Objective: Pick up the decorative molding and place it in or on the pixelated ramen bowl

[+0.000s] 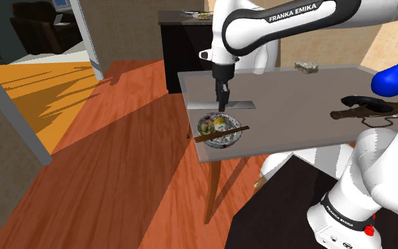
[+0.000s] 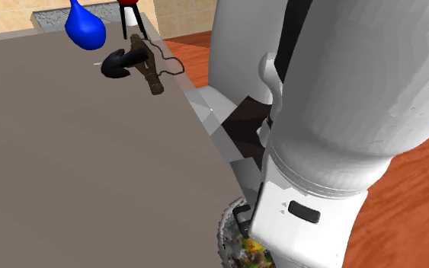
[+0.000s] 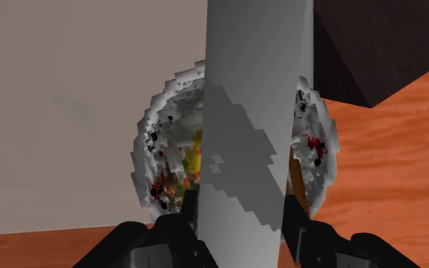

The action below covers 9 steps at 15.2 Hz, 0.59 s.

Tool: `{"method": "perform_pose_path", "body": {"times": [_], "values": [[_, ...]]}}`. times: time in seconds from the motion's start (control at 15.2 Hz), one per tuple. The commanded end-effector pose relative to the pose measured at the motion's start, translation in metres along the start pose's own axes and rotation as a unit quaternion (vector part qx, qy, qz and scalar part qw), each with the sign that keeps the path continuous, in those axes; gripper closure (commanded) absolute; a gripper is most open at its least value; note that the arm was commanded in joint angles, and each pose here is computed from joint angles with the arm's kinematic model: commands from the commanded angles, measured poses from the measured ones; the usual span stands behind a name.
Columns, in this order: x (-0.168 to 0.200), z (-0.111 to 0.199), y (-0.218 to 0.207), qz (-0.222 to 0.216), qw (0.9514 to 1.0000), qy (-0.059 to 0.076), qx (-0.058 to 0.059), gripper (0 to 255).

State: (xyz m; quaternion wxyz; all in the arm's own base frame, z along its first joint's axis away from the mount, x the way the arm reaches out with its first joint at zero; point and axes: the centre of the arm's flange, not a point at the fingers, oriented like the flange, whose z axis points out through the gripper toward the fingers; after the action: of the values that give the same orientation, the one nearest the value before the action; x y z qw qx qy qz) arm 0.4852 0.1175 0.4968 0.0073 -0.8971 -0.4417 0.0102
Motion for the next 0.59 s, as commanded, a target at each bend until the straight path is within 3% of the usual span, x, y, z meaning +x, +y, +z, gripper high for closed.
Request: {"method": "perform_pose_path", "body": {"times": [0.0,0.53], "values": [[0.002,0.008,-0.001,0.0,1.0,0.0,0.0,255],[0.003,0.05,0.0,0.0,1.0,0.0,0.0,255]]}}
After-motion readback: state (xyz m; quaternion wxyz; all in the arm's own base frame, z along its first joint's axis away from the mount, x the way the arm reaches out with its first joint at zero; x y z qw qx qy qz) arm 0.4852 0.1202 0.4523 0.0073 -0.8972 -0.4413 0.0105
